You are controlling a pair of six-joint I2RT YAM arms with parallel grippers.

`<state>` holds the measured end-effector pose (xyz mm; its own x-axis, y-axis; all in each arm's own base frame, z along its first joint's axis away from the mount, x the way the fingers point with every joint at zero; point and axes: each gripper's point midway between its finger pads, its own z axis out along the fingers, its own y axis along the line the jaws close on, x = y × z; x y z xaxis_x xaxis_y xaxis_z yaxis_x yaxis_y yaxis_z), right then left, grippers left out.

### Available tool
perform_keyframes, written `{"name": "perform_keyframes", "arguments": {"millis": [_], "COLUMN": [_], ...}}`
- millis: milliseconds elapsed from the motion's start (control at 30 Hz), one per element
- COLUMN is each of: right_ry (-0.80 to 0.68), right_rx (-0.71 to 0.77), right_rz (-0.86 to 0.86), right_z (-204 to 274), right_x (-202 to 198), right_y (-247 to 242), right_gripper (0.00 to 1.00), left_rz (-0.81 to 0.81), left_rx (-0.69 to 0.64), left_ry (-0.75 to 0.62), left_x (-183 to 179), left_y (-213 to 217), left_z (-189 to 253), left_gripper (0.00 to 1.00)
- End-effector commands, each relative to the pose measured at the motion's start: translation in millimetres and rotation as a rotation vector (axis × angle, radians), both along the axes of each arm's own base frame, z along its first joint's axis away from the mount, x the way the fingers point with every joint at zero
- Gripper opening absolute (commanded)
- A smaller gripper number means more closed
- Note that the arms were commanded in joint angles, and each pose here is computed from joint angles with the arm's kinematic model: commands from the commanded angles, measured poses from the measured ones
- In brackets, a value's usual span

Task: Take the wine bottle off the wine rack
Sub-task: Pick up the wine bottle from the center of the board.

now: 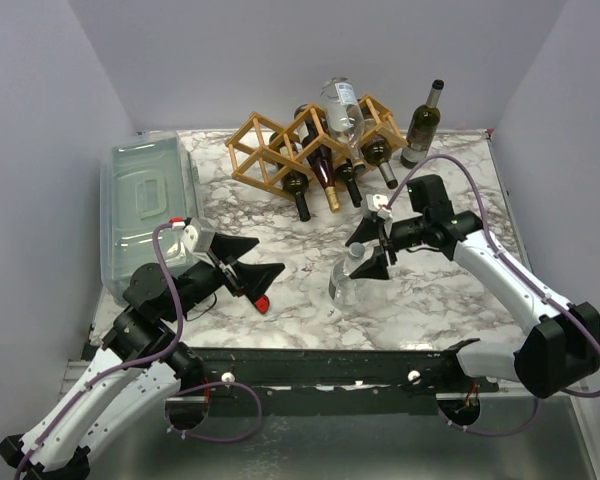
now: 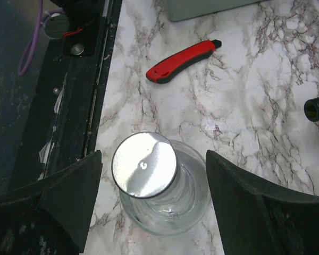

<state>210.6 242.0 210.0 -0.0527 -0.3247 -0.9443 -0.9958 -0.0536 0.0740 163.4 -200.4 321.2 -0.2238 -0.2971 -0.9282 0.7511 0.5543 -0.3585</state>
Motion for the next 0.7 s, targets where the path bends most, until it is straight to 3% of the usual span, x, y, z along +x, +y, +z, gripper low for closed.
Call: {"name": "perform_keyframes", "arguments": {"millis": [0,400,667], "right_ry": [-0.010,-0.036,-0.057], "right_rx": [-0.030,-0.054,-0.038], "right_rz": [-0.003,-0.014,0.026], "right_z": [-9.2,-20.2,-11.2], "right_x": [4.2,4.5,-2.5], "right_y": [7.6,5.7,5.2], "right_gripper": [0.79,0.59,0.18], "left_rz": [0.017,0.016,0.013], "left_rx": [-0.004,0.003,0.003], "left_ry": [0.012,0.013,0.018], "left_x": [3.0,2.8,2.7], "left_y": [1.7,1.8,1.0], "left_z": [-3.4,-5.6,-6.3], "left_gripper": [0.99,0.99,0.99]}}
